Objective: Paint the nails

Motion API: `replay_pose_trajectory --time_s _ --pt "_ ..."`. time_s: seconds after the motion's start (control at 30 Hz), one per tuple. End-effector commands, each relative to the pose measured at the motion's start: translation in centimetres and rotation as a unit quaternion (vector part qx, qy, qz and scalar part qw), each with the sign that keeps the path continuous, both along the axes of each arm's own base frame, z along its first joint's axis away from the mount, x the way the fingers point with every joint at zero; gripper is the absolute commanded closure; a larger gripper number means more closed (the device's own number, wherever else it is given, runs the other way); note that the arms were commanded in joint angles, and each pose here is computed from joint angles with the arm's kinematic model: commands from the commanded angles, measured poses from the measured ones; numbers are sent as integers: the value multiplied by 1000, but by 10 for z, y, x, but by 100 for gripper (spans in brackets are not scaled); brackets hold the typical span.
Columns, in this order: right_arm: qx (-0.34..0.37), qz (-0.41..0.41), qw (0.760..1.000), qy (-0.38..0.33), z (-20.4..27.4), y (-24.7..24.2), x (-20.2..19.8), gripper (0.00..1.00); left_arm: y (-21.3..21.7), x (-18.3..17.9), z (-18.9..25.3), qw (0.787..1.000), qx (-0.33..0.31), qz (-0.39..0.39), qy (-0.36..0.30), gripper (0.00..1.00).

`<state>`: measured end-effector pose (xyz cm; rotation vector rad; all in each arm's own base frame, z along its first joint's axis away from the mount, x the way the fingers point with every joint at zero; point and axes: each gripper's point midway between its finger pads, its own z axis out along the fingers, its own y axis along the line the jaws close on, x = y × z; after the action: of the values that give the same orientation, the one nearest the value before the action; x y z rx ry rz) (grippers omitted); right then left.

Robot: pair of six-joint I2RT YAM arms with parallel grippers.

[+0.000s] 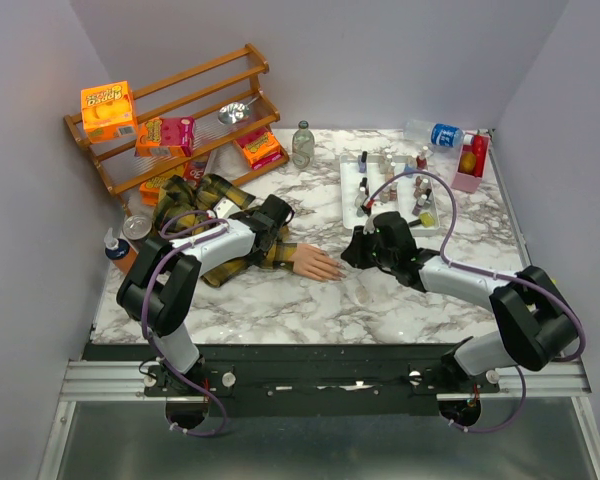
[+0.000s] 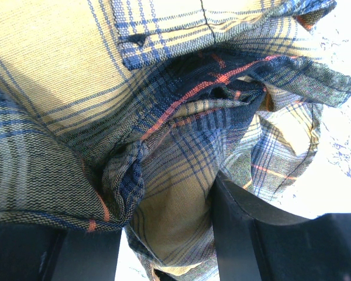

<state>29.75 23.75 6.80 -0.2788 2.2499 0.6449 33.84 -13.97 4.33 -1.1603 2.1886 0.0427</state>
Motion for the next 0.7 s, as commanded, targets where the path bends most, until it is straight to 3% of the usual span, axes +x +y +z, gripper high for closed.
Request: replay_pose_trajectory --time_s 0.0,0.67 --pt "-10 -8 1000 -7 3 -1 9 99 7 -8 -10 1000 6 -4 20 51" --pt "-26 -21 999 10 -8 -10 3 99 7 -8 -10 1000 6 -4 20 52"
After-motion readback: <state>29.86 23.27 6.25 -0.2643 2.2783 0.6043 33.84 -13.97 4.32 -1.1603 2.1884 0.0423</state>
